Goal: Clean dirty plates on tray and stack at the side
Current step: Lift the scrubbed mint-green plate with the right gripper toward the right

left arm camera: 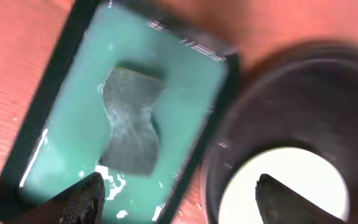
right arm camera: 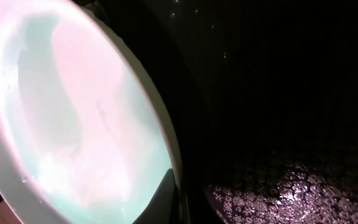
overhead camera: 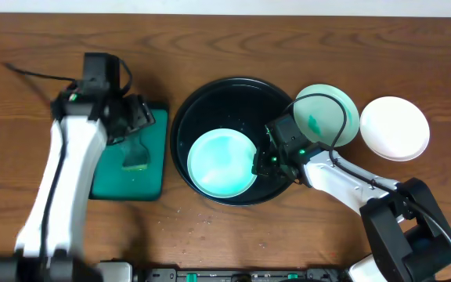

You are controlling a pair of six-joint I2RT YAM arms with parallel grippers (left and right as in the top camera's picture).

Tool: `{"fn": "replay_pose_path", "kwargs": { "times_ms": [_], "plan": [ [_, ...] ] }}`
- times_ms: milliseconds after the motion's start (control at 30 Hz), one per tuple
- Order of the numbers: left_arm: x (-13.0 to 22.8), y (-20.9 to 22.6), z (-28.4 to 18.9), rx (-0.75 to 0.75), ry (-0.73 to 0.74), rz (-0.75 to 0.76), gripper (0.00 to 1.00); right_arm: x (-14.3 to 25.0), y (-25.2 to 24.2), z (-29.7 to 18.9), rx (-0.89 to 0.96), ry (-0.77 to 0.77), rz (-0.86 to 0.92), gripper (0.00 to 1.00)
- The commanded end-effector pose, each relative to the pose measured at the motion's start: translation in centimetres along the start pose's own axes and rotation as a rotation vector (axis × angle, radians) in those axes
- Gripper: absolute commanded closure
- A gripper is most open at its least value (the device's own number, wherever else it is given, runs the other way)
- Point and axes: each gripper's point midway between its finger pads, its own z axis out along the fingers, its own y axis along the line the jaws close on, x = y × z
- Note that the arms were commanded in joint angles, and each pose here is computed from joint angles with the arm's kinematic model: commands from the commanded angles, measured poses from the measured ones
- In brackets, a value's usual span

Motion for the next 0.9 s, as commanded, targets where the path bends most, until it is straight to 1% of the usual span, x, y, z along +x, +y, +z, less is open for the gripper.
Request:
{"fn": "replay_pose_path", "kwargs": {
  "times_ms": [0, 100, 200, 300, 400, 533, 633, 700, 800, 867],
  "plan": [
    [0.8, -1.3, -5.3, 0.083, -0.104, 0.058, 0.22, 0.9, 1.0, 0.3, -0.05, 0.038, -0.052, 0.99],
    [2.4, -1.6, -9.1, 0.129, -0.163, 0.089, 0.22, 0.8, 1.7, -0.3, -0.08, 0.03, -0.06, 0.99],
    [4.2, -1.3, -11.5, 0.157, -0.19, 0.11, 0.22, 0.6, 2.8, -1.5, -0.122, 0.017, -0.058, 0.99],
    [5.5, -0.6, -13.0, 0.166, -0.2, 0.099, 0.22, 0.2, 3.4, -3.2, -0.144, -0.014, -0.057, 0.98],
    [6.5, 0.0, -13.9, 0.171, -0.203, 0.078, 0.21, -0.4, 2.9, -5.2, -0.129, -0.056, -0.019, 0.98],
    [7.5, 0.5, -14.2, 0.168, -0.181, 0.039, 0.21, -1.2, -0.6, -8.4, -0.012, -0.128, 0.077, 0.98],
    [8.0, 0.8, -13.9, 0.153, -0.155, 0.039, 0.21, -0.9, -3.5, -10.4, 0.066, -0.137, 0.151, 0.98],
    [8.3, 1.0, -13.8, 0.144, -0.139, 0.038, 0.22, -0.3, -4.9, -11.3, 0.097, -0.121, 0.203, 0.98],
    [8.6, 1.2, -13.6, 0.133, -0.12, 0.038, 0.21, 1.5, -7.4, -12.3, 0.159, -0.054, 0.307, 0.99],
    [8.7, 1.2, -13.6, 0.131, -0.116, 0.038, 0.22, 2.6, -7.9, -12.4, 0.161, 0.007, 0.3, 0.99]
  ]
}}
